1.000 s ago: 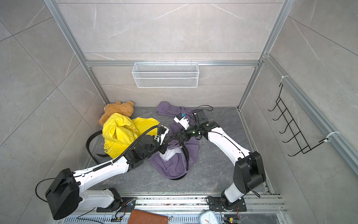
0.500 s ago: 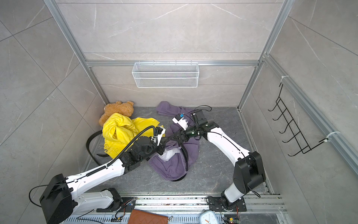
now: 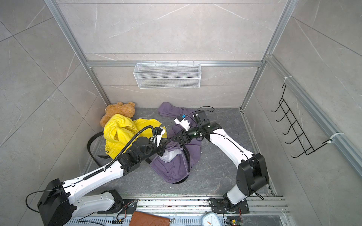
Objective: Remove the belt from the trousers
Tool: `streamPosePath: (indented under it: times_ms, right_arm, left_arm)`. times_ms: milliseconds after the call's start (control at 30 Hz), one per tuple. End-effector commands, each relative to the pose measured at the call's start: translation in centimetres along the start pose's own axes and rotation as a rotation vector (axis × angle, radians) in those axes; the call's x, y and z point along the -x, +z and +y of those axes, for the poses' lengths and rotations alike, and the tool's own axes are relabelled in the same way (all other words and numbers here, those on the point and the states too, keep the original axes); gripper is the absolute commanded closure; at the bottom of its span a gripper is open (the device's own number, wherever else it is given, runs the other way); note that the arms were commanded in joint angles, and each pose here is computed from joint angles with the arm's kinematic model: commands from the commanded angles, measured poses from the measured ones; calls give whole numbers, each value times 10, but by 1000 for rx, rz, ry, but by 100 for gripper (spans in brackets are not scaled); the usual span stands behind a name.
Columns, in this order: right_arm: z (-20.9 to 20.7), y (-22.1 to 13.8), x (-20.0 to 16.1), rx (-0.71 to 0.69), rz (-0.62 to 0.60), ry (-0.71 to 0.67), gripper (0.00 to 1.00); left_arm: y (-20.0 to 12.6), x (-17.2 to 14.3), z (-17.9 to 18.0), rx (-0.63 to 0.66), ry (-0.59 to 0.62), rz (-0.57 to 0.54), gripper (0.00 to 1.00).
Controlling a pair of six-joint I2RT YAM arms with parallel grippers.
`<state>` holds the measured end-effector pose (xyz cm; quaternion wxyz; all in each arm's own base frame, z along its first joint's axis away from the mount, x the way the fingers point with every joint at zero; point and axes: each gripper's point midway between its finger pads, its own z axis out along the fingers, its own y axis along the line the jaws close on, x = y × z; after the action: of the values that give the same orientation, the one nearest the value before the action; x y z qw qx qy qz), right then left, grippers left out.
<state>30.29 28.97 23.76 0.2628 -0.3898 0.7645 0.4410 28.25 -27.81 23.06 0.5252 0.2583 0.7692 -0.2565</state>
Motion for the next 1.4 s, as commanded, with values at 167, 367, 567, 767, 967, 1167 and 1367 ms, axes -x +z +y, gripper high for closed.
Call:
streamPosePath:
  times_ms: [167, 367, 567, 767, 967, 1167, 1367]
  right_arm:
    - [-47, -48, -7, -279, 29, 75, 100]
    - [-34, -41, 7, -224, 15, 15, 100]
    - [-28, -40, 11, -179, 6, -8, 100]
    - [-17, -42, 16, -142, -6, -37, 100]
    - [-8, -43, 18, -107, -4, -52, 100]
    - [0, -39, 18, -76, -5, -68, 100]
    - [3, -42, 26, -78, -17, -85, 100]
  left_arm:
    - [-31, -24, 120, 518, -45, 97, 88]
    - [-29, -14, 96, 373, -40, 46, 32]
    - [-38, -31, 85, 311, 27, 116, 24]
    - [-20, -37, 63, 155, 145, 186, 19]
    - [-7, -35, 51, 60, 267, 226, 16]
    - [13, -19, 47, 23, 358, 216, 20]
    - [32, -27, 37, -49, 342, 242, 34]
